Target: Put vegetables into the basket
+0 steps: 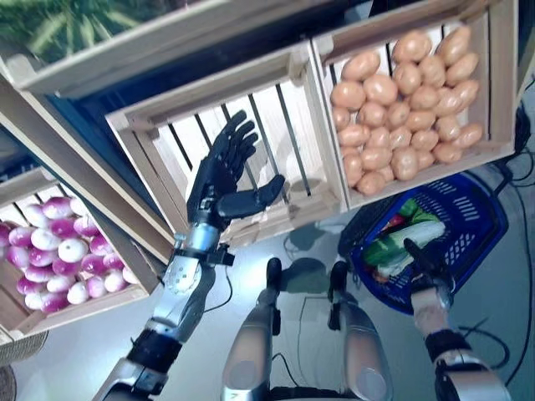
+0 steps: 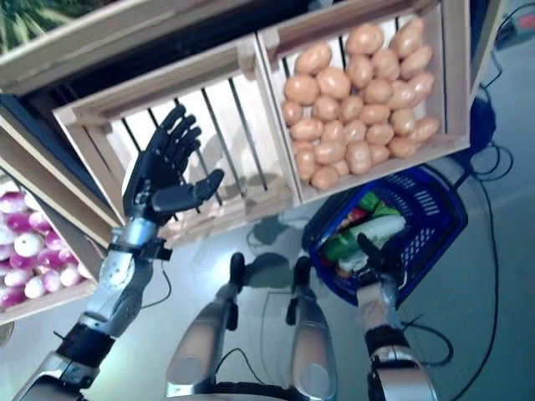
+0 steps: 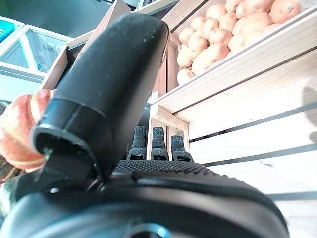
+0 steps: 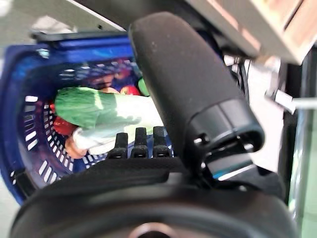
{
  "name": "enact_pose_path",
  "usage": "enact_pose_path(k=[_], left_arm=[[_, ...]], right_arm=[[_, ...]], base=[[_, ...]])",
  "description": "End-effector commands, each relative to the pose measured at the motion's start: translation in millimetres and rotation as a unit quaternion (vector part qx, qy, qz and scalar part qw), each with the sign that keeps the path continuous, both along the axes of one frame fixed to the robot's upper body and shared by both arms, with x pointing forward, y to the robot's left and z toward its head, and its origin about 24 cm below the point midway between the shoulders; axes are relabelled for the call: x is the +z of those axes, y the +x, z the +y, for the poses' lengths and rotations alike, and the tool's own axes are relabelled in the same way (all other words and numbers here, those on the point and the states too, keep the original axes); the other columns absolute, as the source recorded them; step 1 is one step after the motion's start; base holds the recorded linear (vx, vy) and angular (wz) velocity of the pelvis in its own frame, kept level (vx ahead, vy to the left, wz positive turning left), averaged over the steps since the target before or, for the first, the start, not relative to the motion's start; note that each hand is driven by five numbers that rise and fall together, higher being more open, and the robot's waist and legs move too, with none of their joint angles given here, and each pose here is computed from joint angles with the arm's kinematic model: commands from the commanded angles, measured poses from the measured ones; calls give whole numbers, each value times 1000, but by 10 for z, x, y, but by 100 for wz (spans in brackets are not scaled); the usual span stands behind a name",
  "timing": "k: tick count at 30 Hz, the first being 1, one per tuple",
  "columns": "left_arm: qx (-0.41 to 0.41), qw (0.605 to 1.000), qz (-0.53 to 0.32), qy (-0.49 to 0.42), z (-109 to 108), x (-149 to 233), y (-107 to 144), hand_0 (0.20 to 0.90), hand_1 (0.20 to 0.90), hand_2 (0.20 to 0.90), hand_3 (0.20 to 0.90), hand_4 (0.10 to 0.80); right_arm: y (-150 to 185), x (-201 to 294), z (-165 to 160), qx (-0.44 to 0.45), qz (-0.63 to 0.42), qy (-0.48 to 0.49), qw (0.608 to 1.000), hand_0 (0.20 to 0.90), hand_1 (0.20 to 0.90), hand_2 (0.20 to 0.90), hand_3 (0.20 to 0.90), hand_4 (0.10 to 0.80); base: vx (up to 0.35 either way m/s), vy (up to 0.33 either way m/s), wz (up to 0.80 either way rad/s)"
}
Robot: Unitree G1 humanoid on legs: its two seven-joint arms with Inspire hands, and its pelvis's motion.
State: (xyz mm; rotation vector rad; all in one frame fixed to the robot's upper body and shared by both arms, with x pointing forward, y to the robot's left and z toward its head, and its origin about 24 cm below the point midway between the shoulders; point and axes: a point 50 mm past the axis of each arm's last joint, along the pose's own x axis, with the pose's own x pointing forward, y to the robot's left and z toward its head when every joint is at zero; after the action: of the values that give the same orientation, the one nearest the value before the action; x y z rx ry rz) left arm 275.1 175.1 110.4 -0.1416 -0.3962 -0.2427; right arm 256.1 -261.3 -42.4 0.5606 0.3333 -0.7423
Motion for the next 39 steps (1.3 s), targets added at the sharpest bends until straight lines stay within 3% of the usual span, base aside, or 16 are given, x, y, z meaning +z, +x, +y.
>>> enact_pose_path(k=[1,4,8,13,21,25,29,33,39], left_arm=[[-92,994,-1,56,-77,-89,-145,900,900,900,900,800],[-132,986,60,79,-104,-378,-237,900,900,900,900,800],[-173,971,132,99,-139,-692,-328,900,900,900,900,800],[-193,942,228,151,-139,-1138,-458,900,900,900,900,800],[-192,859,341,330,-21,-1844,-775,900,900,900,900,800],[-191,812,400,379,48,-2111,-950,900,900,900,900,800],[-128,780,501,351,193,-2372,-1157,900,900,900,900,800],[-98,751,551,351,250,-2531,-1393,900,900,900,900,800],[-42,721,592,358,347,-2620,-1543,900,900,900,900,800]], right_arm=[[-175,-58,102,117,15,-95,988,900,900,900,900,800],[-291,-144,230,209,38,-140,967,900,900,900,900,800],[-475,-345,372,302,76,-124,942,900,900,900,900,800],[-744,-590,544,444,160,-177,864,900,900,900,900,800],[-1292,-1013,333,414,334,-129,837,900,900,900,900,800],[-1420,-1077,277,405,363,-116,831,900,900,900,900,800],[-1399,-1090,354,420,360,-114,825,900,900,900,900,800],[-1417,-1113,420,423,357,-107,826,900,900,900,900,800],[-1422,-1123,452,422,354,-103,828,900,900,900,900,800]], base=[[242,88,-11],[164,61,-15],[146,82,-5],[127,77,-8],[92,63,-11],[71,40,-16],[53,15,-8],[46,-18,0],[17,-8,1]])
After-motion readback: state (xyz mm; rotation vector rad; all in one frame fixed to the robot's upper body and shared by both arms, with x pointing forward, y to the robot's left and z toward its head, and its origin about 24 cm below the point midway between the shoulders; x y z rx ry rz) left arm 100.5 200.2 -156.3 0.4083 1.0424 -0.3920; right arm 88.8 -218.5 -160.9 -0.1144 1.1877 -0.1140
